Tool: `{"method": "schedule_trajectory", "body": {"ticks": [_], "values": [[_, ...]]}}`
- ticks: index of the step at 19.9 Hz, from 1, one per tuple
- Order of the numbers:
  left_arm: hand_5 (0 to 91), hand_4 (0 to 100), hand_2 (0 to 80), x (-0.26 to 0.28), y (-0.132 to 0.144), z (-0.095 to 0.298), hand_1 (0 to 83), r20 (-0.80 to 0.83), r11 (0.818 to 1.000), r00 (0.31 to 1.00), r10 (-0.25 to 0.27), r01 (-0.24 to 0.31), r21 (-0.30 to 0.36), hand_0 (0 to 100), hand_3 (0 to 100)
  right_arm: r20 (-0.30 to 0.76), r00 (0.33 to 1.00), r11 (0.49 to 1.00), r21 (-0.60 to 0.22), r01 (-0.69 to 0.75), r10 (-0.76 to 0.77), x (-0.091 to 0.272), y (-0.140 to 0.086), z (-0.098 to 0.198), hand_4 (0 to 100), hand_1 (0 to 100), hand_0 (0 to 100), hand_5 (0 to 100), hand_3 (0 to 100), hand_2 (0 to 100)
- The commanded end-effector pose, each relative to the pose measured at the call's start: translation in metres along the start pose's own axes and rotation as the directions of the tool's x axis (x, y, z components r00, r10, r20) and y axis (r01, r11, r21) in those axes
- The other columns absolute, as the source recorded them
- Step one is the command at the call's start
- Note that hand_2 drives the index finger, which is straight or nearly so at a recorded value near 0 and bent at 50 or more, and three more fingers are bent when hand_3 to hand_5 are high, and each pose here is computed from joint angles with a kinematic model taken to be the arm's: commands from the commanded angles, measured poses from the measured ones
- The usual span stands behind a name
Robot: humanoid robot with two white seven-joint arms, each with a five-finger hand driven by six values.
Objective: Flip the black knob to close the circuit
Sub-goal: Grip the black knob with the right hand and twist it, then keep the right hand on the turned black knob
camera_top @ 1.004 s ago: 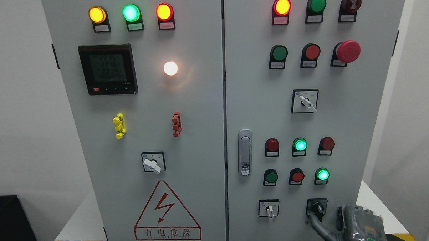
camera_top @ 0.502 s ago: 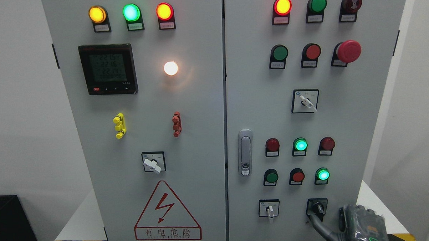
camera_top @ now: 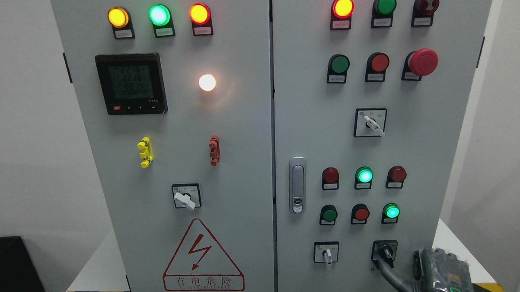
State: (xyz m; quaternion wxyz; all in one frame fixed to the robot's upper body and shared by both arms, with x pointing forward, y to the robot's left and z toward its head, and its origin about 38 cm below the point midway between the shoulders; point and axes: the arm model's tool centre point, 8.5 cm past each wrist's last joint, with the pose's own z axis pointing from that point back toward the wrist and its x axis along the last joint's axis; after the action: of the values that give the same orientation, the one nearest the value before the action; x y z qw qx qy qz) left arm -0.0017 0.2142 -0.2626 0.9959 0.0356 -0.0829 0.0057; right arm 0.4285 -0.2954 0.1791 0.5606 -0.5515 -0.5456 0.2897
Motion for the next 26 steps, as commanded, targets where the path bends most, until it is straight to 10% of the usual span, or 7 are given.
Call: {"method": "schedule_trajectory", "body": {"ticks": [1, 26], "values": [[0.0, 0, 0.0, -0.007, 0.0, 0.002, 0.0, -0.02, 0.999, 0.999, -0.041, 0.041, -0.008, 0, 0, -0.022, 1.0, 1.0, -0.014, 0.002, -0.002, -0.01, -0.005, -0.002, 75, 11, 0, 74, 93, 76], [0.0, 0, 0.0, -0.007, 0.0, 0.002, 0.0, -0.018, 0.999, 0.999, -0.041, 0.041, -0.008, 0, 0, -0.023, 1.0, 0.999, -0.037, 0.014, -0.015, -0.011, -0.019, -0.008, 75, 12, 0, 74, 93, 76]]}}
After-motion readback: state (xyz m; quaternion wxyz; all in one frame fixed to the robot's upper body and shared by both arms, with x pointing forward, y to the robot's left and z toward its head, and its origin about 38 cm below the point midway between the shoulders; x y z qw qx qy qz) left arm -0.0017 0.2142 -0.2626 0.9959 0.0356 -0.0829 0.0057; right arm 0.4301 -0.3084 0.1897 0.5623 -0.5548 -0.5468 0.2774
